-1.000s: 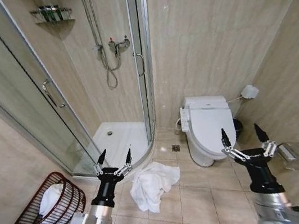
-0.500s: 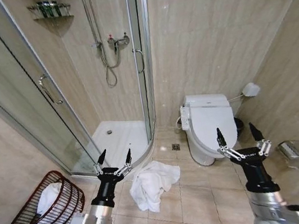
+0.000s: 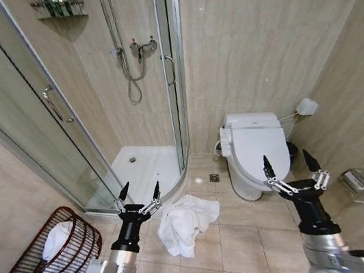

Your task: Discard the used towel into the hamper.

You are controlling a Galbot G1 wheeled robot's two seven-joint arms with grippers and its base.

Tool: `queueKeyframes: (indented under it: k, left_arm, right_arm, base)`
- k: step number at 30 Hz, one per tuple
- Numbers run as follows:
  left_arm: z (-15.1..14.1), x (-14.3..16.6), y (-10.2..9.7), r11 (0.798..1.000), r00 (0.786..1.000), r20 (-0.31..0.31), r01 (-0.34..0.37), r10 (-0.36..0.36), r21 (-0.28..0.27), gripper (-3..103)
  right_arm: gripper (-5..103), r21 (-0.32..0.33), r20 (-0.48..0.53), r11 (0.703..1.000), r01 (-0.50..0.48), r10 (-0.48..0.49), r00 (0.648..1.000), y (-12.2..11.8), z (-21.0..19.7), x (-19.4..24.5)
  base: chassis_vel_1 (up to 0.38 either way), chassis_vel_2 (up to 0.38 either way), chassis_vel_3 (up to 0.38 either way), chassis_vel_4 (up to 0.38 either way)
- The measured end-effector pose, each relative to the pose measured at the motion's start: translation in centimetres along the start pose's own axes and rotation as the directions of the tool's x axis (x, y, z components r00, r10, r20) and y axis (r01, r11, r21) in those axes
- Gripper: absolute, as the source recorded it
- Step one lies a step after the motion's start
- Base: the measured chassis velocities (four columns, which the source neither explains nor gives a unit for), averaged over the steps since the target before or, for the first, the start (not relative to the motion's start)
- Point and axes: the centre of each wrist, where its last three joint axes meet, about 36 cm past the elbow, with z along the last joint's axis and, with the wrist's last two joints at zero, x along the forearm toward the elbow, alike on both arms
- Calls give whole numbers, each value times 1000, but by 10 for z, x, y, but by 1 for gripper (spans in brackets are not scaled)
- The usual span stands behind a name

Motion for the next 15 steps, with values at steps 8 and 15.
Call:
queueKeyframes:
  k: [8, 15]
  left_arm:
    - [0, 0, 0, 1000, 1000, 0, 0, 0, 0, 100]
    - [0, 0, 0, 1000, 1000, 0, 0, 0, 0, 100]
  right_arm:
    - [100, -23, -24, 1000, 17, -18, 1000, -3, -2, -4]
    - [100, -49, -68, 998, 46, -49, 996, -1, 0, -10]
  base:
    - [0, 0, 0, 0]
    - [0, 0, 0, 0]
